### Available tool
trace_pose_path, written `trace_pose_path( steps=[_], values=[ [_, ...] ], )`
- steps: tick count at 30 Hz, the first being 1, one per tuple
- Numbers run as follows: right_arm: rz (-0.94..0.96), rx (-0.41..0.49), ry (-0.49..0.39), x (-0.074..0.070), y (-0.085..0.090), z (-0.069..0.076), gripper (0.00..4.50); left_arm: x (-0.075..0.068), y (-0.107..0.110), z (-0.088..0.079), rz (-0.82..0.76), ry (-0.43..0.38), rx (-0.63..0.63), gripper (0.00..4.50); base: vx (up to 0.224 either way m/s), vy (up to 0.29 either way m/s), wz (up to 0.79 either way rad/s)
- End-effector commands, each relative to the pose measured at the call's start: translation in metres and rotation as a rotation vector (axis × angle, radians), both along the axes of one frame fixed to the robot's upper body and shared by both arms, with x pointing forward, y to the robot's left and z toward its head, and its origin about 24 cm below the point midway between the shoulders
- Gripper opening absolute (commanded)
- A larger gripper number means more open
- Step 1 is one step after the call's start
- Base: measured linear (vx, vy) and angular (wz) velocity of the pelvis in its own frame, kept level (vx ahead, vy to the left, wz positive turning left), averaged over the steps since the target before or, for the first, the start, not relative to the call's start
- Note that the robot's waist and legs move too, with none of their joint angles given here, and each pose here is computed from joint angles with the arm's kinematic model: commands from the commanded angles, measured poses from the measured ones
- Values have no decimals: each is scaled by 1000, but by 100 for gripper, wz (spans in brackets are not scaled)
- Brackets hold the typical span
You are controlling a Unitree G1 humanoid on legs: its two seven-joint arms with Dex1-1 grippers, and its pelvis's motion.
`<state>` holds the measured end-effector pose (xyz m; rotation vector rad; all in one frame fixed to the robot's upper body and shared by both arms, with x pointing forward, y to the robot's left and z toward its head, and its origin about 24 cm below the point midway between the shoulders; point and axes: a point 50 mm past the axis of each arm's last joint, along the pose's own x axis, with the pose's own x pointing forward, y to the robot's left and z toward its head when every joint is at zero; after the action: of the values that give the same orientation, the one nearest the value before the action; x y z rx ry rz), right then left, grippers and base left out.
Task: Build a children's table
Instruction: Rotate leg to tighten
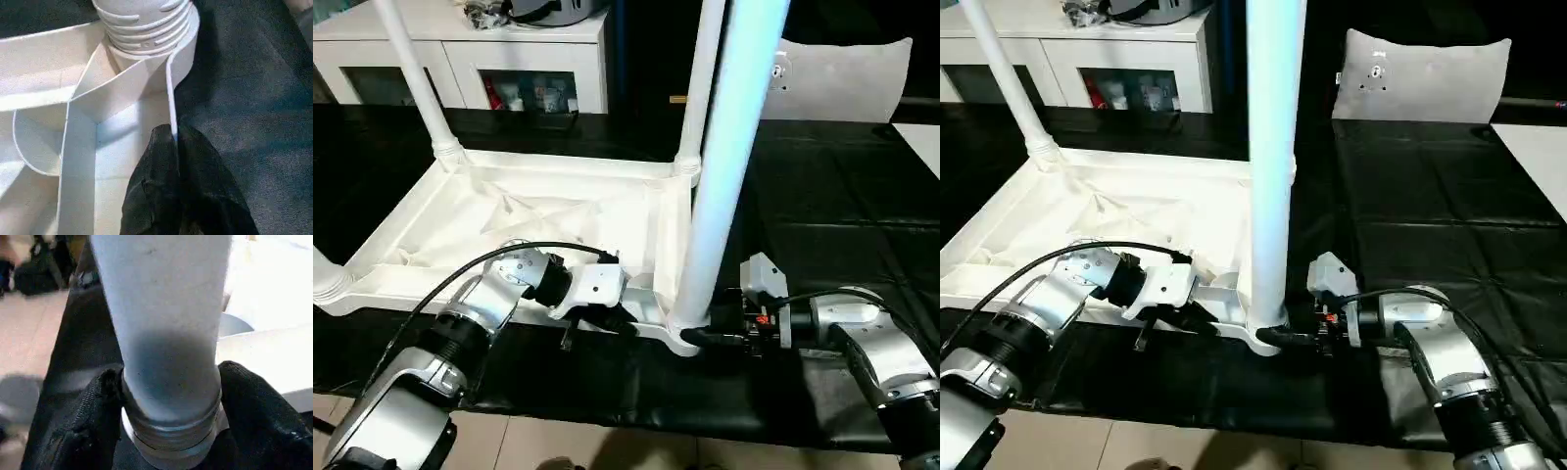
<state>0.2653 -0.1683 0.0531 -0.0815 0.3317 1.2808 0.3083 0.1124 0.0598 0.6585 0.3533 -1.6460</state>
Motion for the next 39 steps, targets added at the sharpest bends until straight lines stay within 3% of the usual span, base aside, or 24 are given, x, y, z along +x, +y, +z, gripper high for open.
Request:
trace_pose_path(
  steps=[1, 5, 6, 9, 12, 16, 17, 19, 21, 24, 26, 34, 39],
  values=[
    [-42, 48, 2, 3, 13, 5, 271, 2, -10, 1, 50, -15, -16, 0, 0, 0, 0],
    [-193, 32, 6, 14, 20, -1, 266, 5, -18, -1, 146, -9, -49, 0, 0, 0, 0],
    [-346, 33, 8, 25, 30, -5, 265, 11, -32, -1, 265, -7, -93, 0, 0, 0, 0],
    [-511, 87, 40, 36, 41, -5, 265, 15, -49, -1, 384, 11, -126, 0, 0, 0, 0],
    [-695, 53, 54, 45, 49, -10, 265, 24, -72, 2, 527, -11, -155, 0, 0, 0, 0],
    [-760, 27, -10, 51, 57, -6, 265, 31, -85, 6, 613, -72, -174, 0, 0, 0, 0],
    [-770, 31, -20, 51, 58, -5, 300, 32, -86, 7, 624, -82, -175, 0, 0, 0, 0],
    [-785, 60, -32, 52, 58, -2, 334, 32, -87, 9, 626, -98, -177, 0, 0, 0, 0],
    [-747, 109, -41, 48, 55, 3, 337, 32, -79, 9, 593, -108, -164, 0, 0, 0, 0],
    [-709, 108, -68, 45, 50, 4, 383, 31, -70, 7, 568, -111, -157, 0, 0, 0, 0],
    [-689, 108, -93, 44, 45, 5, 383, 31, -65, 6, 557, -111, -149, 0, 0, 0, 0],
    [-486, 12, -155, 31, 5, 9, 443, 24, -38, 3, 367, -97, -93, 0, 0, 0, 0],
    [-360, -18, -200, 28, -9, 17, 443, 12, -26, -2, 202, -57, -44, 0, 0, 0, 0]
  ],
)
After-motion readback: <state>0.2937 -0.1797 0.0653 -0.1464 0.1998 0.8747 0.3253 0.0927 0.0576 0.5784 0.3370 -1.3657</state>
